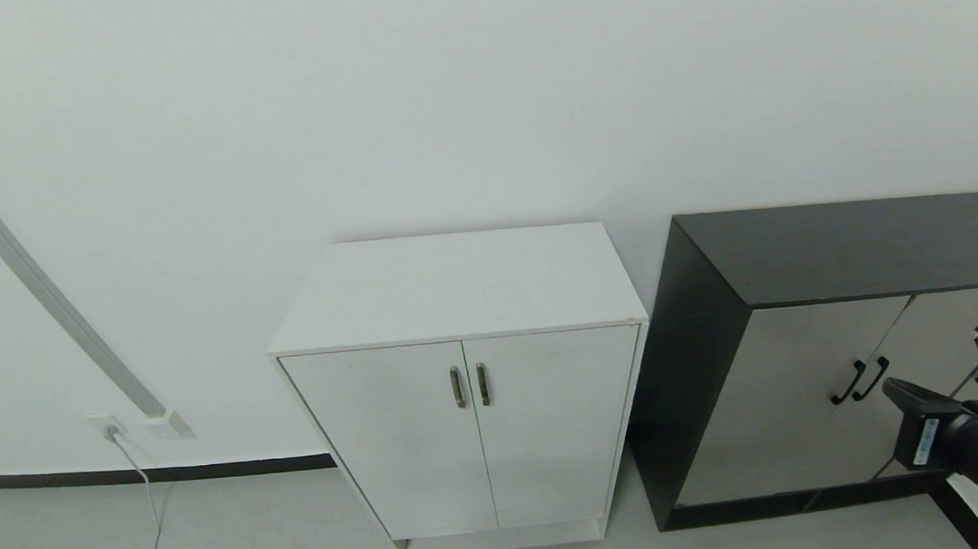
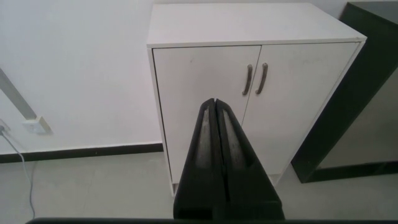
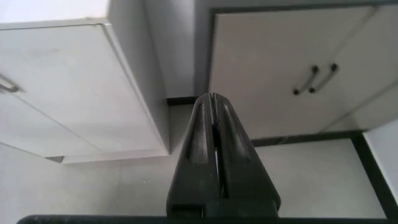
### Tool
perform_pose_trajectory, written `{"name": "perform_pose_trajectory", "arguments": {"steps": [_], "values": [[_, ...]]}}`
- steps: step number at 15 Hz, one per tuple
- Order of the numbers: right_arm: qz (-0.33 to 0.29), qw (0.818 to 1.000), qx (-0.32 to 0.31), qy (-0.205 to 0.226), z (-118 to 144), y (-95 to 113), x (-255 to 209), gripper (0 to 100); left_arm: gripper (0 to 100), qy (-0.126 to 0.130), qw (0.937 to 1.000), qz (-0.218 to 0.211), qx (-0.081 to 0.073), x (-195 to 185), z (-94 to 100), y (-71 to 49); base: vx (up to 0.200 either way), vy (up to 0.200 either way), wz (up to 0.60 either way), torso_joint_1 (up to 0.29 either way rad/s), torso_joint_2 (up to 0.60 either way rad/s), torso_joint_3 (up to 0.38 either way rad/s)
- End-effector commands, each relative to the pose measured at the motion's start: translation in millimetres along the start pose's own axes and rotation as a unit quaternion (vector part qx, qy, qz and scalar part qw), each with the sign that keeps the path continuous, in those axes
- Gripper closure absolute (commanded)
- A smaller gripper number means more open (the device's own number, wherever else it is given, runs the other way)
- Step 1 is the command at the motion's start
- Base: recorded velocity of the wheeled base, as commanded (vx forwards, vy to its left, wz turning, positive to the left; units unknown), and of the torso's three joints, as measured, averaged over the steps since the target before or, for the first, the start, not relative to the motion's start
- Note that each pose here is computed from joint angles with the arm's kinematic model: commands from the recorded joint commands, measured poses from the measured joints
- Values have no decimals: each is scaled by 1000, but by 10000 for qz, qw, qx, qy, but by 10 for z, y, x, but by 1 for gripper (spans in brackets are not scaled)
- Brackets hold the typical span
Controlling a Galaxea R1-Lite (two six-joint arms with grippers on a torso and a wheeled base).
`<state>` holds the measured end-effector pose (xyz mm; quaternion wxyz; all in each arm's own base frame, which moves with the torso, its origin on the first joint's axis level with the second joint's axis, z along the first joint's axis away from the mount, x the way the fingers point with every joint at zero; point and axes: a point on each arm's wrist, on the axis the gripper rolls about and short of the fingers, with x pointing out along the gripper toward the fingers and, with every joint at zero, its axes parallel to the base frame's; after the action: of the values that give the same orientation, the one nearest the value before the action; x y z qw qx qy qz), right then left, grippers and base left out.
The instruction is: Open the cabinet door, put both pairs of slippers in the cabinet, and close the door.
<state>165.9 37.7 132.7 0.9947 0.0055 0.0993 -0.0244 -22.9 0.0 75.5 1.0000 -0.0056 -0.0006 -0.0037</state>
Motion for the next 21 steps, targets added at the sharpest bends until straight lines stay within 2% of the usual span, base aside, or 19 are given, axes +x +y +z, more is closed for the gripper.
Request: {"name": "perform_pose_trajectory", "arguments": {"steps": [1,6,9,14,18,21], "values": [[-239,9997,71,-83,-44,-136,-155,100,100,6,10000,-1,-5,1,0,0,0,0,0,0,0,0],[-505,9985,-62,-218,-127,-305,-473,100,100,6,10000,-1,-5,1,0,0,0,0,0,0,0,0],[-487,9987,-102,-83,-156,-345,-684,100,100,6,10000,-1,-5,1,0,0,0,0,0,0,0,0],[-125,9998,-136,124,-210,-386,-981,100,100,6,10000,-1,-5,1,0,0,0,0,0,0,0,0],[-87,9998,-139,132,-272,-408,-1098,100,100,6,10000,-1,-5,1,0,0,0,0,0,0,0,0],[208,9994,-153,233,-417,-433,-1271,100,100,6,10000,-1,-5,1,0,0,0,0,0,0,0,0]]}}
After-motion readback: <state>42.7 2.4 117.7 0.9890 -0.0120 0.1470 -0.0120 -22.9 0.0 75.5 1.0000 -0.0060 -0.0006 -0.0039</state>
